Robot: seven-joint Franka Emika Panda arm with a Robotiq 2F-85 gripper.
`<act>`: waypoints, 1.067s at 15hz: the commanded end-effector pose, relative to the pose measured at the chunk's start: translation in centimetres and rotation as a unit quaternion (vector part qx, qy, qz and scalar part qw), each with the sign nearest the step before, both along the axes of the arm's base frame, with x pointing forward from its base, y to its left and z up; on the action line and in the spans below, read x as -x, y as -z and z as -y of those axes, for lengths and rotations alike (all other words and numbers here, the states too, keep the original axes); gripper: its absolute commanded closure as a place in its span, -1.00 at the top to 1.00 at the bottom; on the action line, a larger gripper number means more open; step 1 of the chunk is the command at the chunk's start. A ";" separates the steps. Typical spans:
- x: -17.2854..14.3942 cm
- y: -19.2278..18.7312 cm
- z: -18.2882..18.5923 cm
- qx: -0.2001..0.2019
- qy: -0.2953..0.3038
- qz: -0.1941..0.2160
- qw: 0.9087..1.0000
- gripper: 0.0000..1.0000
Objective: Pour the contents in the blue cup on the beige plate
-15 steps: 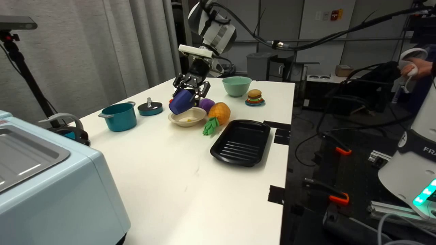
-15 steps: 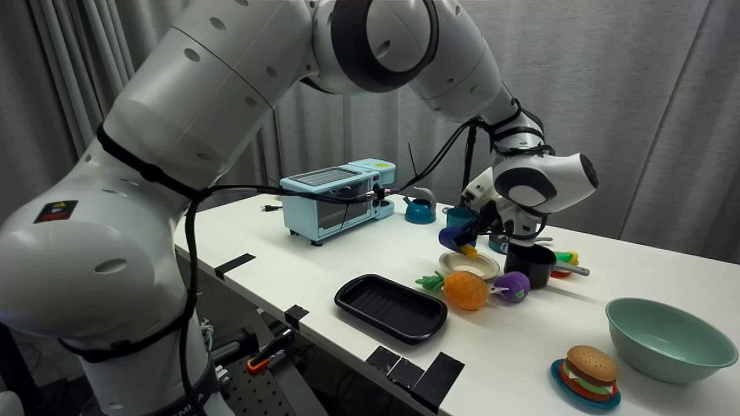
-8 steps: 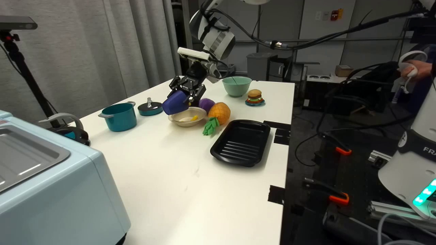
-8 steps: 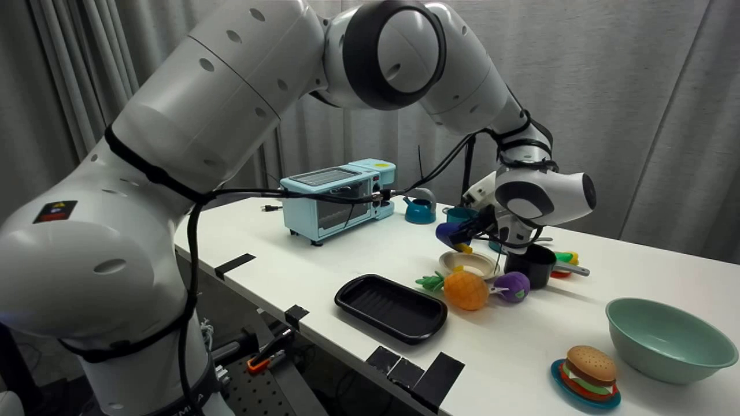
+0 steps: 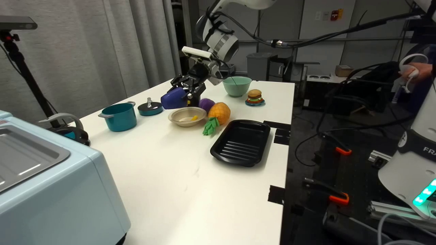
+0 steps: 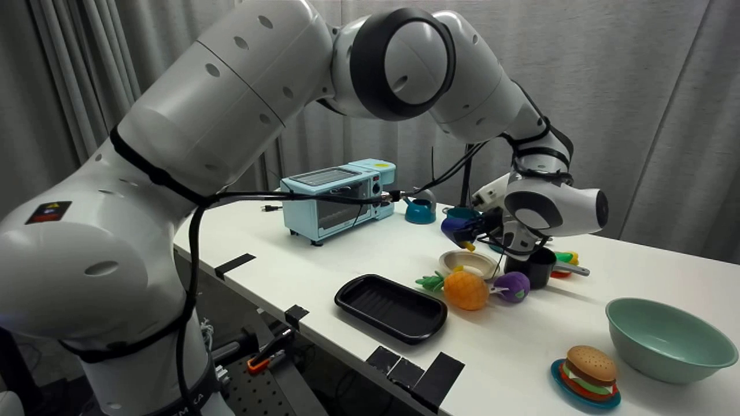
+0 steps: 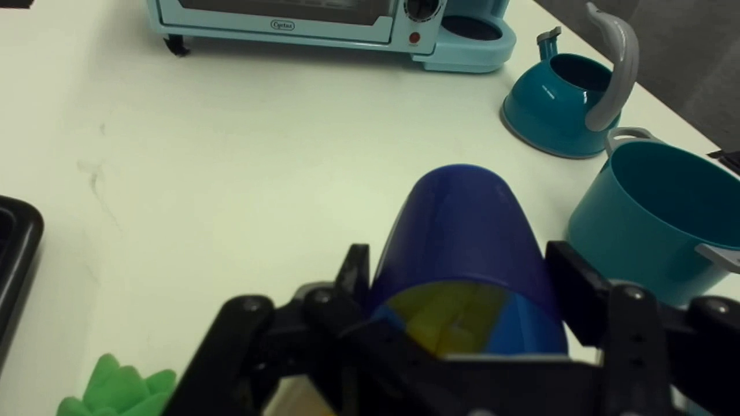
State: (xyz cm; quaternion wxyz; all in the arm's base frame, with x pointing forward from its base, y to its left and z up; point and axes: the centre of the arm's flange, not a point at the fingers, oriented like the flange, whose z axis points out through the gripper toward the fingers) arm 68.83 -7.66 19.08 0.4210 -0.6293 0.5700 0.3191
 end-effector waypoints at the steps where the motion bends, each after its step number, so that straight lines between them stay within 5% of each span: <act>1: -0.8 0.2 0.8 -0.046 0.013 -0.006 0.999 0.04; 16: -1.0 0.7 2.4 -0.139 0.043 -0.008 0.989 0.04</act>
